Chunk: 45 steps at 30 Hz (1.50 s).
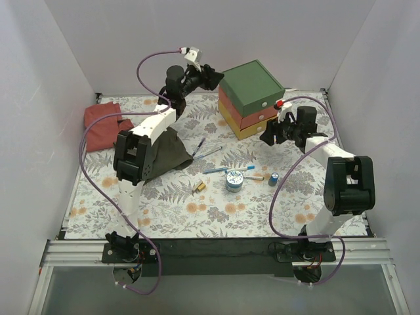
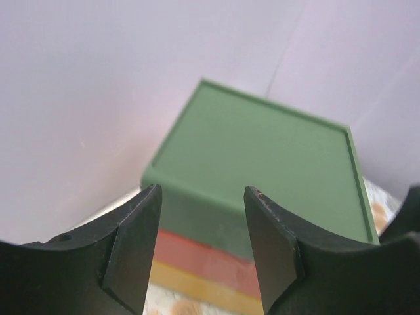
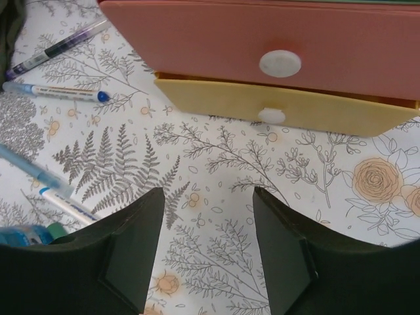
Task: Sort the stationery into containers
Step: Move the storage box to the center of the board.
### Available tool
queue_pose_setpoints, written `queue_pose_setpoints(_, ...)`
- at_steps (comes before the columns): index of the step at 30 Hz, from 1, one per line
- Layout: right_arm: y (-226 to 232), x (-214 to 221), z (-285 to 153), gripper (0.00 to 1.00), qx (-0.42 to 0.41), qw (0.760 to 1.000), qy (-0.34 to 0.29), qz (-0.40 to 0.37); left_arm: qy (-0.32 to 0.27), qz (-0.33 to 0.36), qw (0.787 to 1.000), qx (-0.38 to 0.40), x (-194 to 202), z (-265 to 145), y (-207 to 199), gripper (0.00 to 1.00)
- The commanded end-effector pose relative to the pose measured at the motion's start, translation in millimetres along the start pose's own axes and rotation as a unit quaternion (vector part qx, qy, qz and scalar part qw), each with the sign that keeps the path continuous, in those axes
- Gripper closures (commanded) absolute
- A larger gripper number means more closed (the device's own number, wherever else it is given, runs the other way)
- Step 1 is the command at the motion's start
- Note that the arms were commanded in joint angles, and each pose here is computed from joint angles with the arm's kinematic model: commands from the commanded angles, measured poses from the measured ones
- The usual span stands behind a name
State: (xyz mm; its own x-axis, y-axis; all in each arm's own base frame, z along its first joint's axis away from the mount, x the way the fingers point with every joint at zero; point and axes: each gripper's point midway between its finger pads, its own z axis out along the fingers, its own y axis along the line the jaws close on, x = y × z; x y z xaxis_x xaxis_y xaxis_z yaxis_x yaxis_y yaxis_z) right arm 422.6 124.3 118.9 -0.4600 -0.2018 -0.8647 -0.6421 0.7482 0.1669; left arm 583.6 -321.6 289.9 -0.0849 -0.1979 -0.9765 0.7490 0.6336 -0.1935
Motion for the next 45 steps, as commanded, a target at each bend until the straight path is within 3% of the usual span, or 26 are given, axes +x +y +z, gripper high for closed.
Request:
queue_pose_setpoints(1,-21.4,-23.5,11.3,0.37,0.032,0.998,-0.047,0.003,-0.11,0.016,0.992,-0.053,-56.1,12.6,22.2,0.47)
queue_pose_setpoints(11,-29.7,-18.7,35.0,0.41,0.089,0.994,-0.054,0.019,-0.147,-0.006,0.969,-0.199,-43.1,-2.4,100.1,0.46)
queue_pose_setpoints(19,-36.1,-14.0,58.1,0.42,0.119,0.991,-0.044,0.031,-0.112,-0.085,0.967,-0.215,28.1,1.5,142.9,0.45)
queue_pose_setpoints(23,-42.3,-17.0,64.0,0.44,0.138,0.989,-0.044,0.034,-0.098,-0.106,0.968,-0.204,59.3,15.3,149.1,0.46)
queue_pose_setpoints(32,-54.6,-20.4,77.1,0.44,0.154,0.987,-0.035,0.037,-0.091,-0.113,0.968,-0.203,82.0,20.3,153.0,0.46)
queue_pose_setpoints(45,-51.6,-21.0,82.8,0.5,0.153,0.988,-0.025,0.025,-0.094,-0.109,0.968,-0.205,82.8,19.3,153.1,0.46)
